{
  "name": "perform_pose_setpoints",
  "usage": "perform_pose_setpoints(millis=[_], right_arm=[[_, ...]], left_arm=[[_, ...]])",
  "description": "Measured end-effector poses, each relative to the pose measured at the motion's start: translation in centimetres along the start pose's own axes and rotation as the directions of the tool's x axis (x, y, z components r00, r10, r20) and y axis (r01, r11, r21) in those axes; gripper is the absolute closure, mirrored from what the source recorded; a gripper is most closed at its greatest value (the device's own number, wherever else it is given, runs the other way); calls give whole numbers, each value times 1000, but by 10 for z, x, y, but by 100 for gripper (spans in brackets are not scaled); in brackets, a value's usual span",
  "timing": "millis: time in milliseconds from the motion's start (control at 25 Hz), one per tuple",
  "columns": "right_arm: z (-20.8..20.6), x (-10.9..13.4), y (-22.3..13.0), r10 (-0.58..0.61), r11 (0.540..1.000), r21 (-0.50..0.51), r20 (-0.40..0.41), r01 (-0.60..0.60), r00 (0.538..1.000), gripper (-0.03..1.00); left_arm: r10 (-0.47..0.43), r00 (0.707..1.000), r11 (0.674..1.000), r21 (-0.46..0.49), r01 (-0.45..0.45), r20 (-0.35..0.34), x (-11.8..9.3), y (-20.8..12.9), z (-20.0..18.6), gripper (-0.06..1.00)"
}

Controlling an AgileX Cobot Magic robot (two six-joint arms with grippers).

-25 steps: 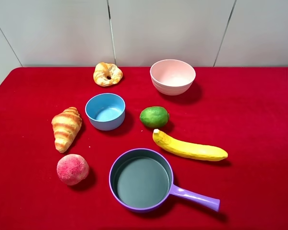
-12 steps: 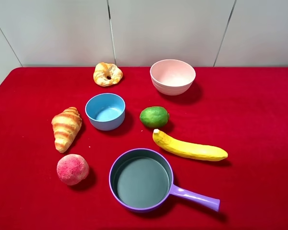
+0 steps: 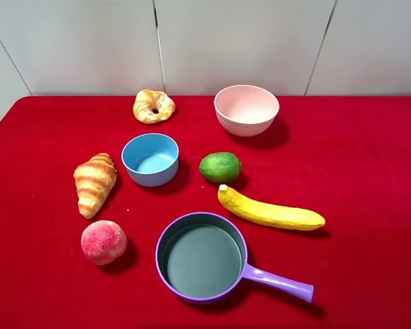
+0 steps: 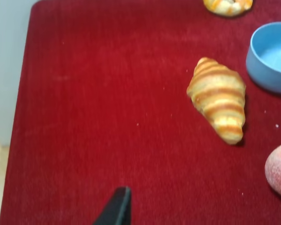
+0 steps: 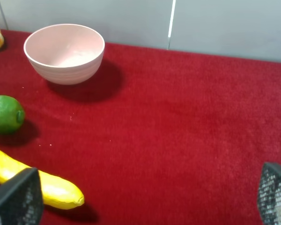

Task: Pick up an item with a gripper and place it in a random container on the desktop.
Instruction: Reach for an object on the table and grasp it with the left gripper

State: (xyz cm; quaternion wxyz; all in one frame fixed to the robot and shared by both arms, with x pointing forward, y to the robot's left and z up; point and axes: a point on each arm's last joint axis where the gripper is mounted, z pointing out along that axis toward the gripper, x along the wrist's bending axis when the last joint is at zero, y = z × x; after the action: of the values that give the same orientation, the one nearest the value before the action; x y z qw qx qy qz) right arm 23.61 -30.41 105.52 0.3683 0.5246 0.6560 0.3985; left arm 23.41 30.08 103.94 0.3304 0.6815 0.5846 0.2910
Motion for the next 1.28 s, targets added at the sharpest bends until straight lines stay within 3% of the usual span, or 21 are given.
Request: perform_pose_setpoints(millis=[320, 1280], right_arm=[[0, 0, 0, 0, 1000, 0, 0, 0, 1000, 27], [0, 0, 0, 0, 1000, 0, 0, 0, 1000, 27]], left_arm=[[-2, 1000, 999, 40, 2, 0, 1, 31, 14, -4], [-7, 1000, 997, 72, 7, -4, 6, 153, 122, -4]])
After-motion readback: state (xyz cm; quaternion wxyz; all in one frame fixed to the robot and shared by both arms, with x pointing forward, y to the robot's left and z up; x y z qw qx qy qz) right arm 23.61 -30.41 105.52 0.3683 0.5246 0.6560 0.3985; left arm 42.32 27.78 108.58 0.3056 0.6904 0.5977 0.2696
